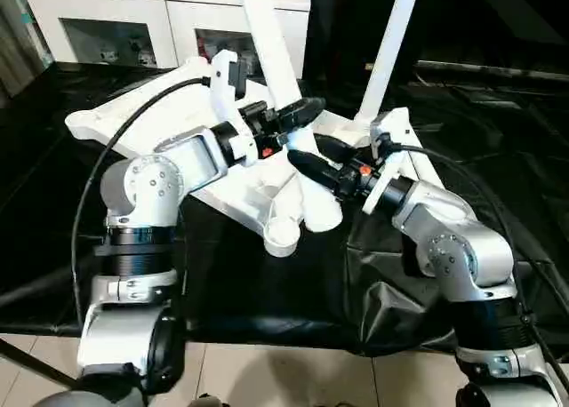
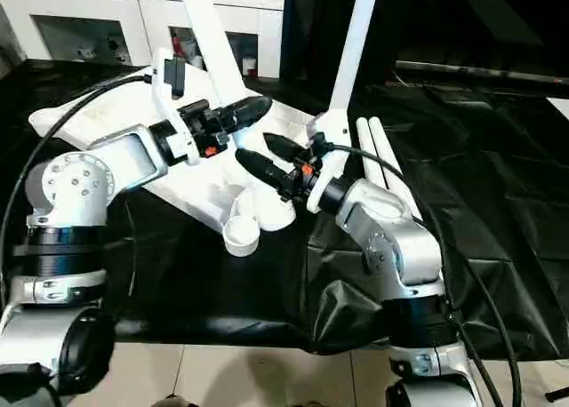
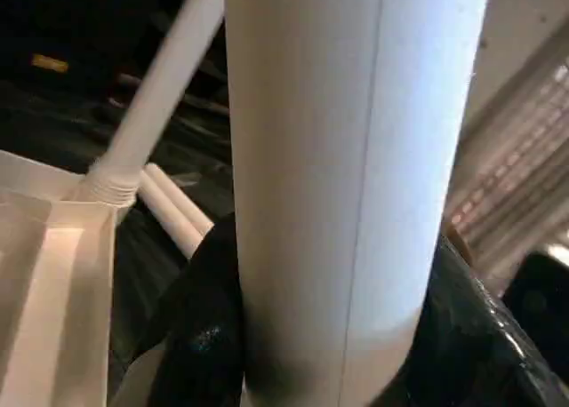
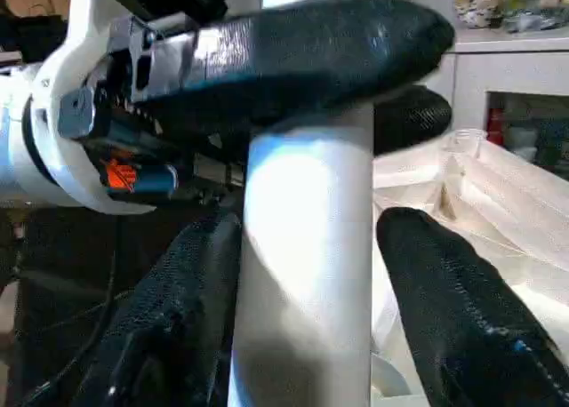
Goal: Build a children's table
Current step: Pick table leg
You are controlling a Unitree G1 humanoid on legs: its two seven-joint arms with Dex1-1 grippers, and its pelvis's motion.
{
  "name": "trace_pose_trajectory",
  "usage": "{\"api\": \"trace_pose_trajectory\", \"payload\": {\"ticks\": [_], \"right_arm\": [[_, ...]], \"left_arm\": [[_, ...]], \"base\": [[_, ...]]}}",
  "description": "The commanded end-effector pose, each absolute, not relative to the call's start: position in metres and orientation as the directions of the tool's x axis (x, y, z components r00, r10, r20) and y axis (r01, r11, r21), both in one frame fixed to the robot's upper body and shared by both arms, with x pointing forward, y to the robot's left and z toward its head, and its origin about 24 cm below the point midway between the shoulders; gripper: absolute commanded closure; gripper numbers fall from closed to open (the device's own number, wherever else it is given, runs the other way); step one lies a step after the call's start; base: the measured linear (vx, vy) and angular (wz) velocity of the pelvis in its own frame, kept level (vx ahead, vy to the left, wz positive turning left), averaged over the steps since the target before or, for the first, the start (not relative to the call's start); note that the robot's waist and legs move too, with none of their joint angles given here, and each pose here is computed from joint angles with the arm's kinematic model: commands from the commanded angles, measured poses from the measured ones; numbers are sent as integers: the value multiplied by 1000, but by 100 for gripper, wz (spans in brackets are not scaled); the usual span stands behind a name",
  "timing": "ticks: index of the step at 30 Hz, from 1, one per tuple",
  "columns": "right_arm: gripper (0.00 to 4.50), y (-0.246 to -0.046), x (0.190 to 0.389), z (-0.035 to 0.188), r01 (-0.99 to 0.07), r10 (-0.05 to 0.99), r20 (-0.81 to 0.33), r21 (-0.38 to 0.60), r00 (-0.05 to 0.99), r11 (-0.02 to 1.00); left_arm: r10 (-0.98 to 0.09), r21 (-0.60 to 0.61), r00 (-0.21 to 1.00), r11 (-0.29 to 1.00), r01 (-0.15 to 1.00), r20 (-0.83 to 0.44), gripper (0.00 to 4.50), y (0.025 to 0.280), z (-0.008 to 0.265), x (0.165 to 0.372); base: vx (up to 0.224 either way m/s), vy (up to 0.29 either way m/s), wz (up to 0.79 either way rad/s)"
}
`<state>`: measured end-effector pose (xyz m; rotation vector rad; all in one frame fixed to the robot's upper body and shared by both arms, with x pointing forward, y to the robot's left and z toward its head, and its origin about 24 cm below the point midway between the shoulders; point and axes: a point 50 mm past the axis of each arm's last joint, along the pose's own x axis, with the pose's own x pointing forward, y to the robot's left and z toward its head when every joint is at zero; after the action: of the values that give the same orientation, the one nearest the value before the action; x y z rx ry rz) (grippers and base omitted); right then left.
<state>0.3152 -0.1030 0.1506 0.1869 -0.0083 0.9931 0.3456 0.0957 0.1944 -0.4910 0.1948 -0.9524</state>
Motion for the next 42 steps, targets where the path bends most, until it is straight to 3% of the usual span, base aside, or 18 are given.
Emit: {"api": "trace_pose_trajectory", "payload": {"ticks": [1, 5, 9, 17, 42], "right_arm": [[151, -113, 315, 161, -850, 853, 78, 173, 515, 497], [150, -118, 312, 164, -874, 896, 34, 238, 444, 424], [150, -119, 304, 160, -901, 948, -50, 299, 314, 315], [150, -114, 296, 155, -911, 969, -115, 331, 218, 245], [150, -111, 290, 143, -902, 975, -177, 383, 137, 197]], "left_arm": [[-861, -396, 505, 445, 803, 55, 262, 94, 203, 343], [-894, -374, 445, 393, 840, 59, 262, 93, 205, 340], [-959, -287, 278, 249, 925, 63, 262, 87, 206, 329], [-980, -269, 184, 159, 950, 70, 262, 80, 209, 326], [-995, -255, 95, 81, 964, 41, 262, 81, 204, 318]], "base": [[0, 0, 0], [0, 0, 0], [0, 0, 0], [0, 0, 0], [0, 0, 0]]}}
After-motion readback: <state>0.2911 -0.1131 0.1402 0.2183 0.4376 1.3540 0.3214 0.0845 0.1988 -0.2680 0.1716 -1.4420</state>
